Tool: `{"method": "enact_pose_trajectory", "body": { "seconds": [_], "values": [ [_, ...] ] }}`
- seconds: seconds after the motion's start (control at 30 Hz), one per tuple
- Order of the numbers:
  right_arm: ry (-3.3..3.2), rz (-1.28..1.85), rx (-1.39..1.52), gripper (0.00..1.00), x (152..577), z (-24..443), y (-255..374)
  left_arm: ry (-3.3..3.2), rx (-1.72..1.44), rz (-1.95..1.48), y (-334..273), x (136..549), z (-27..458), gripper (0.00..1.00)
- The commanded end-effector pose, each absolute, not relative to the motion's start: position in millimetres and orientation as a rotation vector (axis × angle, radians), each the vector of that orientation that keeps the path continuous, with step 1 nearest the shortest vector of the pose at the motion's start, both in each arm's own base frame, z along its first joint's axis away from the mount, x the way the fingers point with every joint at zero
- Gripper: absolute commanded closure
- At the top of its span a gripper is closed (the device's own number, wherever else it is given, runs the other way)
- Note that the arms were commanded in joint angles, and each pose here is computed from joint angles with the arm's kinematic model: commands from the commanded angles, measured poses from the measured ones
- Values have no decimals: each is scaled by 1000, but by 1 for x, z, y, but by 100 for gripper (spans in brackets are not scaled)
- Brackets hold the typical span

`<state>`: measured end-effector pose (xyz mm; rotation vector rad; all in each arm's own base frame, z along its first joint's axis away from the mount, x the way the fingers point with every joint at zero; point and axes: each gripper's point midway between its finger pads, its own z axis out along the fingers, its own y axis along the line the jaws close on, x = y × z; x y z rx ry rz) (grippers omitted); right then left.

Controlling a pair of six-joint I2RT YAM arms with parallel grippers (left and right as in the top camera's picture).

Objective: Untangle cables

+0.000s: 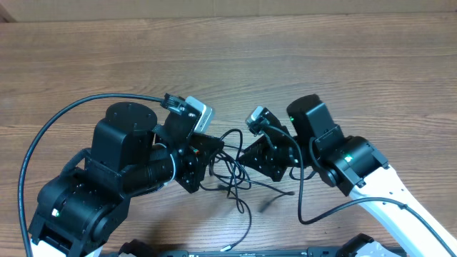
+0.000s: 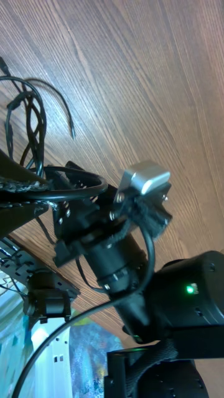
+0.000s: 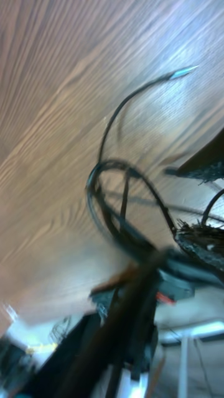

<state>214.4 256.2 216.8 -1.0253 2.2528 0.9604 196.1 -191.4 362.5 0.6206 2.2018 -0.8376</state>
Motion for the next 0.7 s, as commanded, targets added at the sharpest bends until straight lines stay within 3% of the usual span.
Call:
{"method": "enact_pose_trajectory", "body": {
  "seconds": [0.0, 0.23, 0.5, 0.67],
  "values": [
    [2313, 788, -902, 78, 234, 215, 246, 2155, 654, -844, -191, 191, 372, 96],
    [2296, 804, -876, 63, 231, 227, 246, 2185, 629, -794, -185, 194, 365, 96],
    [2254, 916, -769, 62, 210, 266, 240, 2211, 614, -761, -180, 195, 360, 96],
    [2279, 978, -816, 62, 194, 262, 244, 2184, 614, -766, -182, 198, 365, 96]
  ]
}}
